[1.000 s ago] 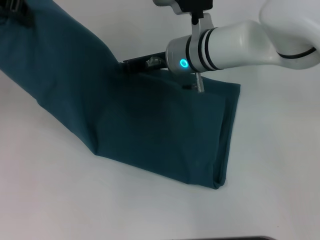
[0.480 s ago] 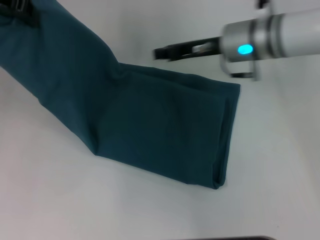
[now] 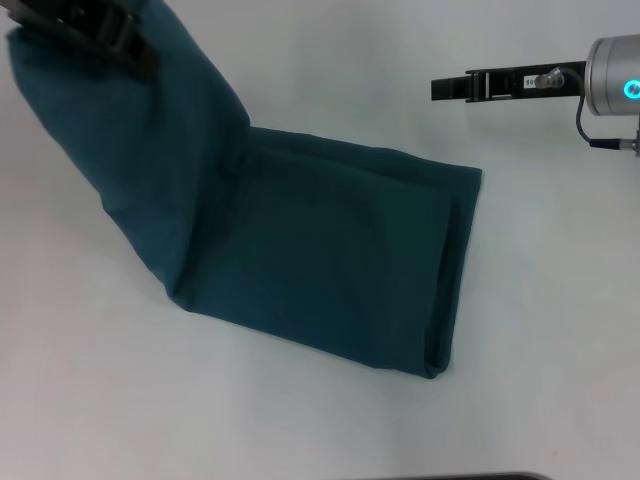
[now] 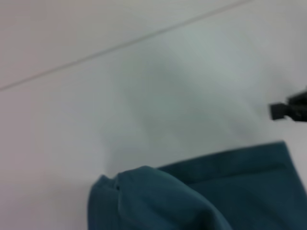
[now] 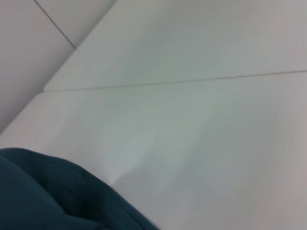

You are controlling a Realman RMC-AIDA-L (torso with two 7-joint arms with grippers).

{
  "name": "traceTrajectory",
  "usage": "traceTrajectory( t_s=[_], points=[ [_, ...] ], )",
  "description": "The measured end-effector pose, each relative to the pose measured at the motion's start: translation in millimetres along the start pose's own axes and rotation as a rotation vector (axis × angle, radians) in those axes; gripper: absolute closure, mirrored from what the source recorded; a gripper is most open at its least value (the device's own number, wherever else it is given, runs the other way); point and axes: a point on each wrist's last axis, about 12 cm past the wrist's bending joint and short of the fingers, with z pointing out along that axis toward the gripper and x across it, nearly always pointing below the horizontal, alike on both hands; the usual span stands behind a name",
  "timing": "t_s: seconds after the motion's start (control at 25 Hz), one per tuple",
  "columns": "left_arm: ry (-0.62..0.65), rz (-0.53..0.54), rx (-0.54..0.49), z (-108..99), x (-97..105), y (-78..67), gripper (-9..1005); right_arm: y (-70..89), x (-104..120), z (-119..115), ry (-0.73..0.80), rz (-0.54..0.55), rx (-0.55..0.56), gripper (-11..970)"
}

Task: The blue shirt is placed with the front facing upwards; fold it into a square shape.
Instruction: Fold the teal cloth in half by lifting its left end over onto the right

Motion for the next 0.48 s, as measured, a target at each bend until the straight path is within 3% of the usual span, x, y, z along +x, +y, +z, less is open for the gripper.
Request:
traceTrajectory(
  t_s=[0.28, 0.48],
  points=[
    [0.034, 0.054, 0.069, 14, -4, -20.3, 907, -8.9, 1, -6, 0.034, -0.024, 0.046, 925],
    [0.047, 0.105, 0.076, 26, -14, -45.6, 907, -15.1, -2, -12, 0.027, -0.030, 0.072, 925]
  ],
)
